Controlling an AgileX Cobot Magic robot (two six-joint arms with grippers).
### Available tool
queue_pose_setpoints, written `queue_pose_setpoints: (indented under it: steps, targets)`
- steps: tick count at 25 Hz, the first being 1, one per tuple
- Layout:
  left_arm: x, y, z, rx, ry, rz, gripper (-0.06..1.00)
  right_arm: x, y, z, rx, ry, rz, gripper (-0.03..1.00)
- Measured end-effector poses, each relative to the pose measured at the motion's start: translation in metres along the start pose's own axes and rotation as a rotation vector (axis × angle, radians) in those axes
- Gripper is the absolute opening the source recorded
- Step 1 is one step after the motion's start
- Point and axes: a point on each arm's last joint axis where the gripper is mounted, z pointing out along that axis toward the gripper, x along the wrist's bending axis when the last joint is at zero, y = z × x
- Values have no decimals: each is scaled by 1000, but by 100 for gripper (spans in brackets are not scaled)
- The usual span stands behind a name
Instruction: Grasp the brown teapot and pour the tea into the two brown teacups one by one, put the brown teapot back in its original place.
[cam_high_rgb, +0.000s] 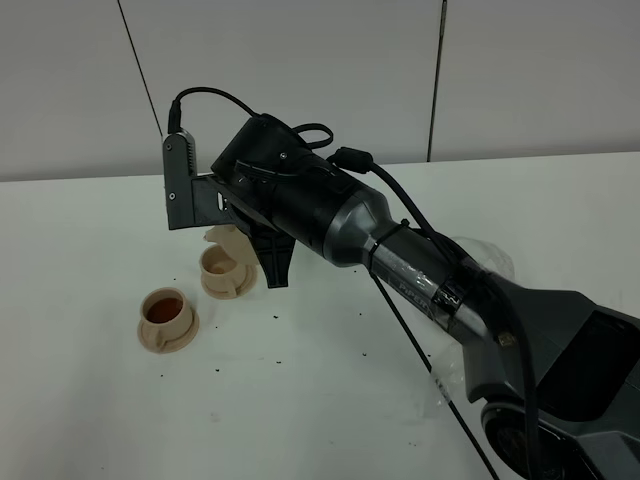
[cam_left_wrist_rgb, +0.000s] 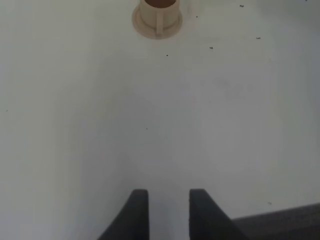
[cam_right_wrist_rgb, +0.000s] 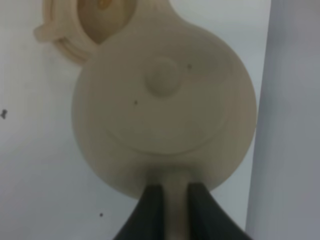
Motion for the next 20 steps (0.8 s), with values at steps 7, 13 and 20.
queue_pose_setpoints:
  steps: [7,13,20]
  targets:
    - [0,0,0,0,0,0,27,2,4,-3,23,-20,-30,10]
    - [0,0,0,0,0,0,27,3,6,-4,20,-21,-36,10]
    - [0,0,0,0,0,0,27,3,5,-3,39,-37,-52,10]
